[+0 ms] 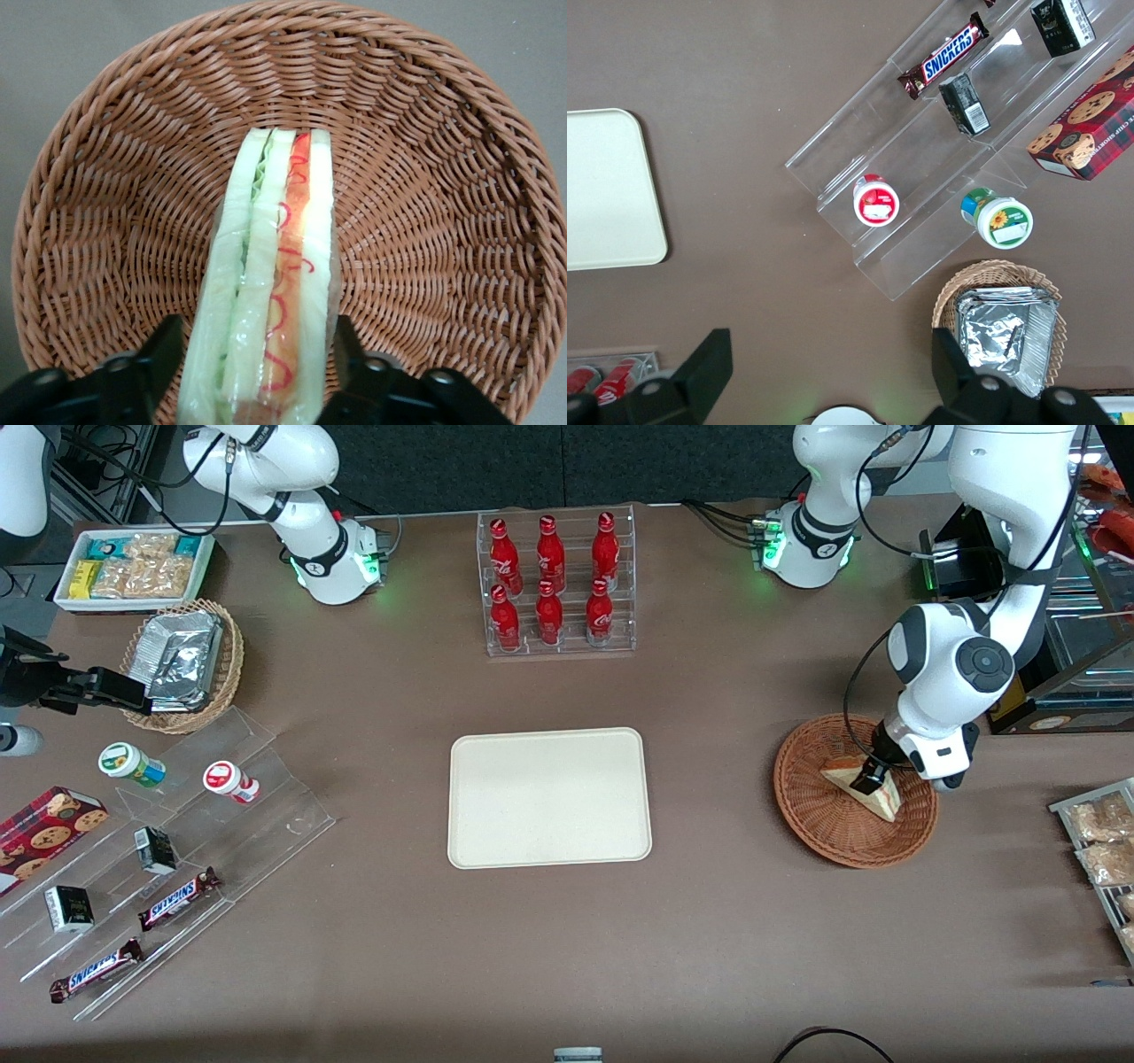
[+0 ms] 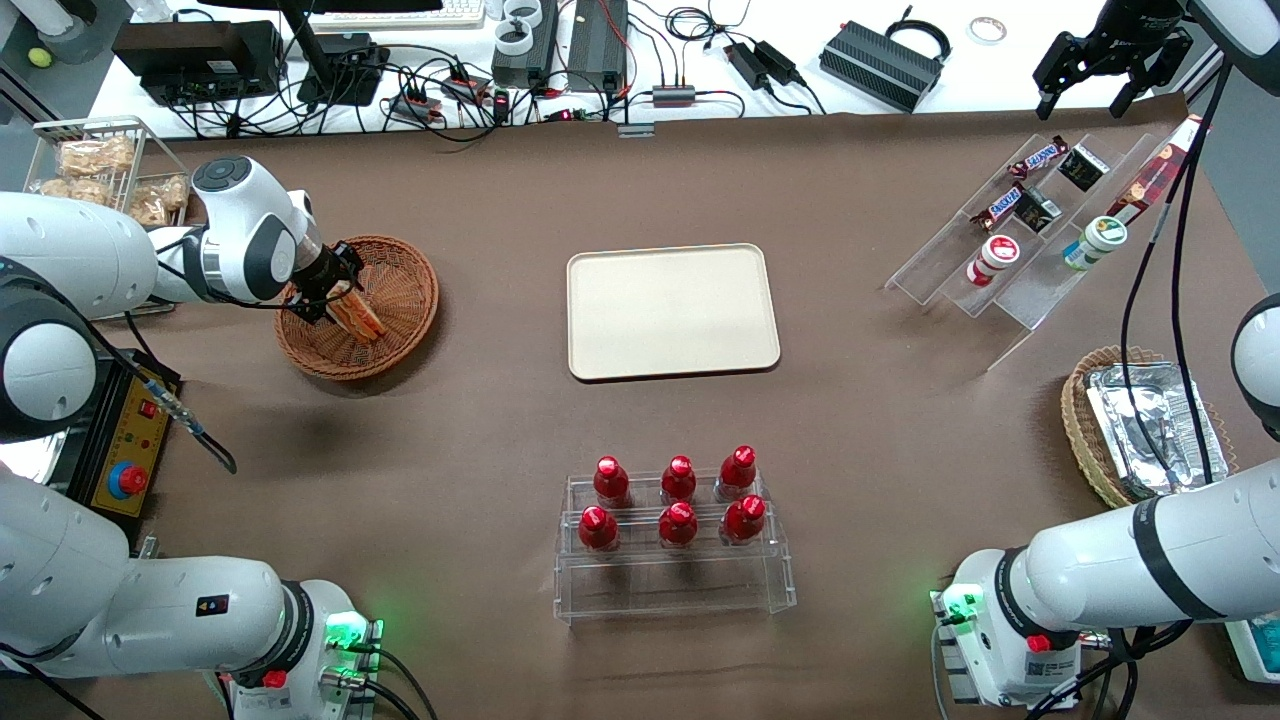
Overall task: Place sandwich from basket to tray
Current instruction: 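Lift the sandwich out of the basket and carry it toward the tray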
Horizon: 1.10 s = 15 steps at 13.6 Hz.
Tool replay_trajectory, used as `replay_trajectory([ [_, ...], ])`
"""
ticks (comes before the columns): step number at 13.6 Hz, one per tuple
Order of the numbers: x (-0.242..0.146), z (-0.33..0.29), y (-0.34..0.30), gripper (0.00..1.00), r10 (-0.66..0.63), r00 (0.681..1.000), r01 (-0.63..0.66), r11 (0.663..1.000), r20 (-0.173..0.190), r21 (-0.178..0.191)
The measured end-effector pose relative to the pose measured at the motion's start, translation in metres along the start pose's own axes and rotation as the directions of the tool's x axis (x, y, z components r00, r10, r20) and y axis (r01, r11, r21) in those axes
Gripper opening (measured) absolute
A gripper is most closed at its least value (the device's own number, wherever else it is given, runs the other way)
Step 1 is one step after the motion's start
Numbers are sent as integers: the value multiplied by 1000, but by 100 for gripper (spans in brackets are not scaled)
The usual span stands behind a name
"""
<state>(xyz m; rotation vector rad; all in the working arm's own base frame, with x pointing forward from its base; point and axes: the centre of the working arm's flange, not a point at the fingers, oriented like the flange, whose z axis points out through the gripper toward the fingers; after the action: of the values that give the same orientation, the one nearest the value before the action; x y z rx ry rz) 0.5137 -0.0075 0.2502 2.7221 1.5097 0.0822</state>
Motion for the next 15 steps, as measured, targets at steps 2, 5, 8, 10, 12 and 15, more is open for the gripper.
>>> replay_trajectory([
  [2, 2, -6, 4, 47, 1, 1000, -1, 1000, -8, -13],
  [5, -11, -46, 31, 20, 48, 999, -49, 998, 24, 32],
  [8, -51, -127, 75, 18, 143, 987, -149, 984, 67, 101],
  [10, -99, -169, 104, 18, 220, 973, -226, 967, 63, 116],
  [12, -160, -188, 130, 18, 311, 949, -315, 944, 55, 92],
  [15, -243, -186, 163, 18, 478, 878, -479, 874, 38, 78],
])
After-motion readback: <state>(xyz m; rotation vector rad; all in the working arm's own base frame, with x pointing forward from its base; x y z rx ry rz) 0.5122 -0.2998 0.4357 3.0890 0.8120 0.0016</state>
